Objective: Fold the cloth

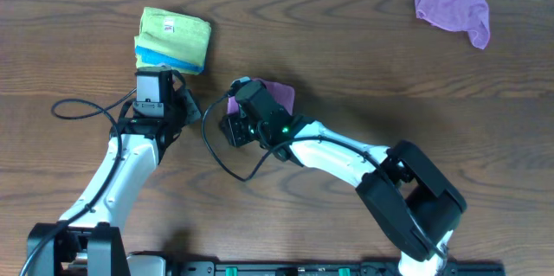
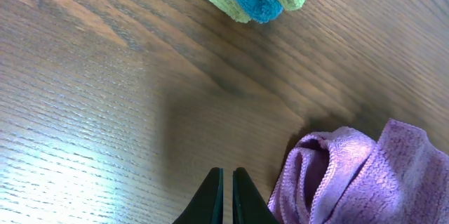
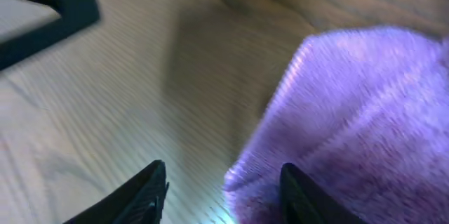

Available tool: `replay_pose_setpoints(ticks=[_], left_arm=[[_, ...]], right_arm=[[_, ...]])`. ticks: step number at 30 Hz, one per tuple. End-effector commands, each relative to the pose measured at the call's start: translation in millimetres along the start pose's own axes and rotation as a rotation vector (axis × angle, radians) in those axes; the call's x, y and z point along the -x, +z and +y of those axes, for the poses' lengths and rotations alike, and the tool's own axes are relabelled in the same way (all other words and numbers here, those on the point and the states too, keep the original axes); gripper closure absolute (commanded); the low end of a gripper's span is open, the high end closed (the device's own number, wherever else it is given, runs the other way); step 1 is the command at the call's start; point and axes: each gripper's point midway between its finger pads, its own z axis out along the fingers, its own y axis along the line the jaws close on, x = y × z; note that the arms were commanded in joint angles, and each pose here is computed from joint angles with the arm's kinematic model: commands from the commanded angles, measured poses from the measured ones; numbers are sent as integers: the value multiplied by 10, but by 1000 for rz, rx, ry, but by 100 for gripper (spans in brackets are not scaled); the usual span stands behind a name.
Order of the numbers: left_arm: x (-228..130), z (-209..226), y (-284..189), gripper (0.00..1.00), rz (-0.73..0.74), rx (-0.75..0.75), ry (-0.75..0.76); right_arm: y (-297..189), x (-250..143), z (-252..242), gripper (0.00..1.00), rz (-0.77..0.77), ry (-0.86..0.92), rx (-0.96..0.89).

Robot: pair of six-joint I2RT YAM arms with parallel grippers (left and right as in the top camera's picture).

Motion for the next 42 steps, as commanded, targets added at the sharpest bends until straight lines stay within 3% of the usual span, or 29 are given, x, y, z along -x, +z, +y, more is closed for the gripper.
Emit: replay_pose_setpoints(ticks=[1, 6, 11, 22, 34, 42], left_arm=[[121, -21, -63, 92, -38, 4, 21], [122, -21, -63, 92, -38, 4, 21], [122, -21, -63, 90, -38, 4, 20], [141, -37, -64, 87, -46, -4, -17], [167, -53, -65, 87, -56, -10, -16], [183, -62, -66, 87, -62, -14, -16]], right_arm=[[-86, 224, 270, 44, -36, -20, 72], [-234, 431, 305, 41, -72, -27, 64], [-419, 516, -69, 40, -93, 9, -105], [-395, 320, -513, 39, -17, 23, -238], [120, 34, -614, 43, 49, 27, -194], [206, 24, -196, 45, 38, -15, -53]])
